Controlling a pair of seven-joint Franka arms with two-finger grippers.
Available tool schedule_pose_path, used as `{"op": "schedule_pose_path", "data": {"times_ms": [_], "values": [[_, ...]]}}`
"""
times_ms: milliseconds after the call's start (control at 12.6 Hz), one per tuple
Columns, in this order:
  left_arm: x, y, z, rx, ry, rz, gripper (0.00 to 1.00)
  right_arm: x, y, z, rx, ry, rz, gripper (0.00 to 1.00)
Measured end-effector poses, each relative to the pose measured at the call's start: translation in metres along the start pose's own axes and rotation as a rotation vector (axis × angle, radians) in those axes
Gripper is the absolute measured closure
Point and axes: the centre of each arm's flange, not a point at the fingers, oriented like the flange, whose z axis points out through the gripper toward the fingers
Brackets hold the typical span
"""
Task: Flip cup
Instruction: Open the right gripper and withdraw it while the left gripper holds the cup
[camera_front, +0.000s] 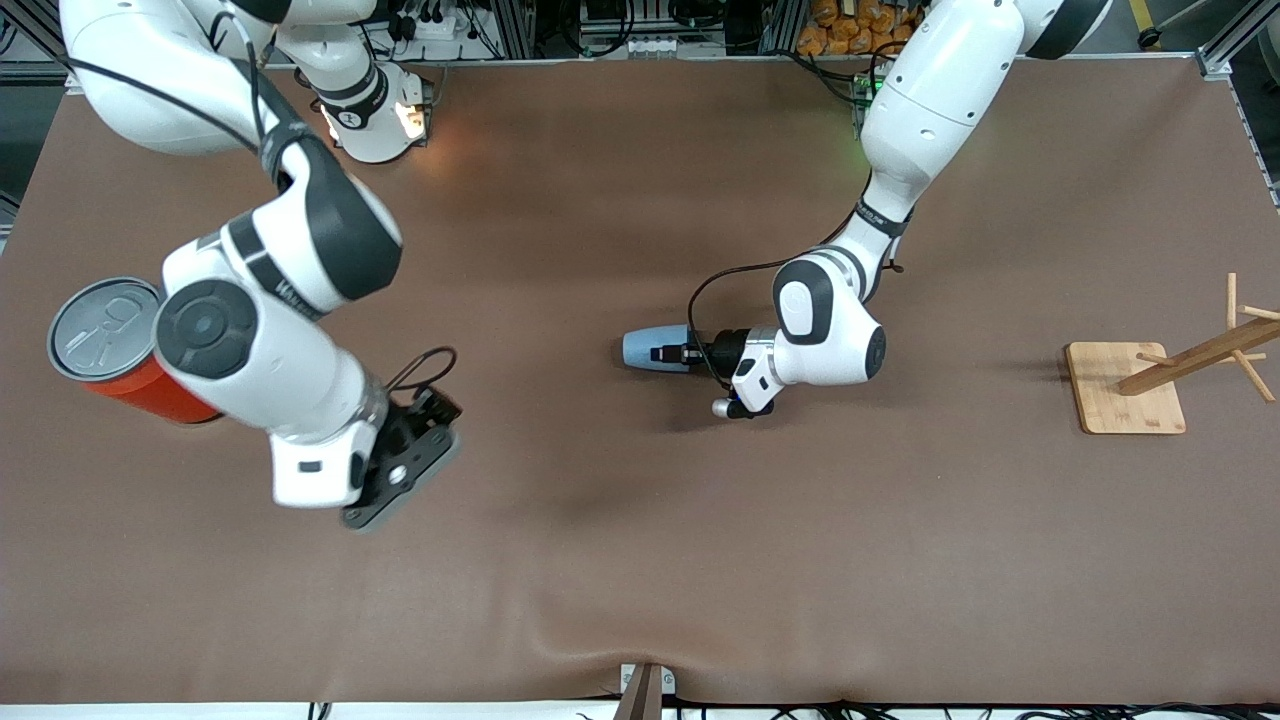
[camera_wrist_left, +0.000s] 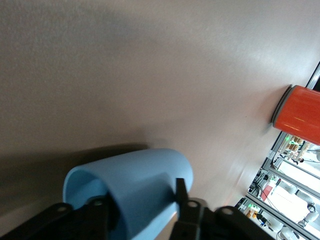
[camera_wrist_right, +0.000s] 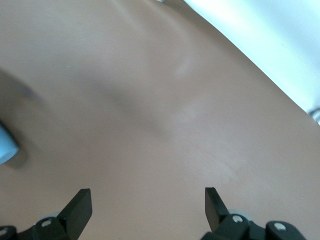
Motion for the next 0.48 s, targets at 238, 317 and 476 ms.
{"op": "schedule_pose_path", "data": {"times_ms": [238, 317, 476], "values": [[0.001, 0.014, -0.014, -0.012, 0.027, 0.015, 0.90, -0.020, 0.050, 0.015, -0.016, -0.032, 0.210, 0.00], [0.000, 0.020, -0.018, -0.017, 0.035, 0.022, 0.92, -0.028, 0.064, 0.011, -0.022, -0.039, 0.284, 0.00], [0.003, 0.025, -0.031, -0.008, 0.061, 0.037, 0.93, -0.056, 0.091, -0.013, -0.037, -0.094, 0.514, 0.00]]}}
